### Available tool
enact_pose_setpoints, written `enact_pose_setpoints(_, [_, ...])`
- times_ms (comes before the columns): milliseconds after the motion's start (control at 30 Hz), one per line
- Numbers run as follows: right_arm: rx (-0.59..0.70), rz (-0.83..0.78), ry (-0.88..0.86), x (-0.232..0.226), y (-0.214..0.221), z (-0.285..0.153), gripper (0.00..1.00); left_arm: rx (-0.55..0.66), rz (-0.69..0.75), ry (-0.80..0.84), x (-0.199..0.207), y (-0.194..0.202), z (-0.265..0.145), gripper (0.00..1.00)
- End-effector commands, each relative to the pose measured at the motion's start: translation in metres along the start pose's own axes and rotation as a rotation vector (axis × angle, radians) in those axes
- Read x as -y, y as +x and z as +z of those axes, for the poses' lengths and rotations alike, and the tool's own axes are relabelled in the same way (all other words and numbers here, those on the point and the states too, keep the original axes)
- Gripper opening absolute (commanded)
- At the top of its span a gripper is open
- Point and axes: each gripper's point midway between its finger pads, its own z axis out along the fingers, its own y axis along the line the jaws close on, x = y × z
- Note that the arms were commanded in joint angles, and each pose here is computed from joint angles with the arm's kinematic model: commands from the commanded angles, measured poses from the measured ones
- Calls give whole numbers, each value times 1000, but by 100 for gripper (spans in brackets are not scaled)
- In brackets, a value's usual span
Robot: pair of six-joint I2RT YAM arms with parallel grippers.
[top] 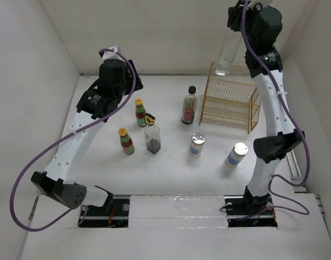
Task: Organize the condiment bottles
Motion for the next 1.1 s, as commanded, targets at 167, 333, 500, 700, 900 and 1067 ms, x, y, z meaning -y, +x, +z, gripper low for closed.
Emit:
enact_pose_setpoints(167, [123,-14,70,30,-33,5,0,31,-28,48,6,-8,-12,57])
enact_pose_setpoints(333, [98,-32,99,43,-10,18,0,19,-25,52,6,-4,-10,57])
enact_pose_setpoints(500, [76,-37,92,47,9,26,0,23,-25,44,4,-5,-10,57])
enact_pose_setpoints(700, [63,-42,80,51,29,41,0,14,-22,39,6,-3,-4,57])
enact_pose_setpoints(900, [63,-39,98,63,35,45,0,7,-19,34,6,0,-1,57])
enact_pose_setpoints(1067, [35,-40,87,63,61,51,0,-2,-16,29,6,3,7,57])
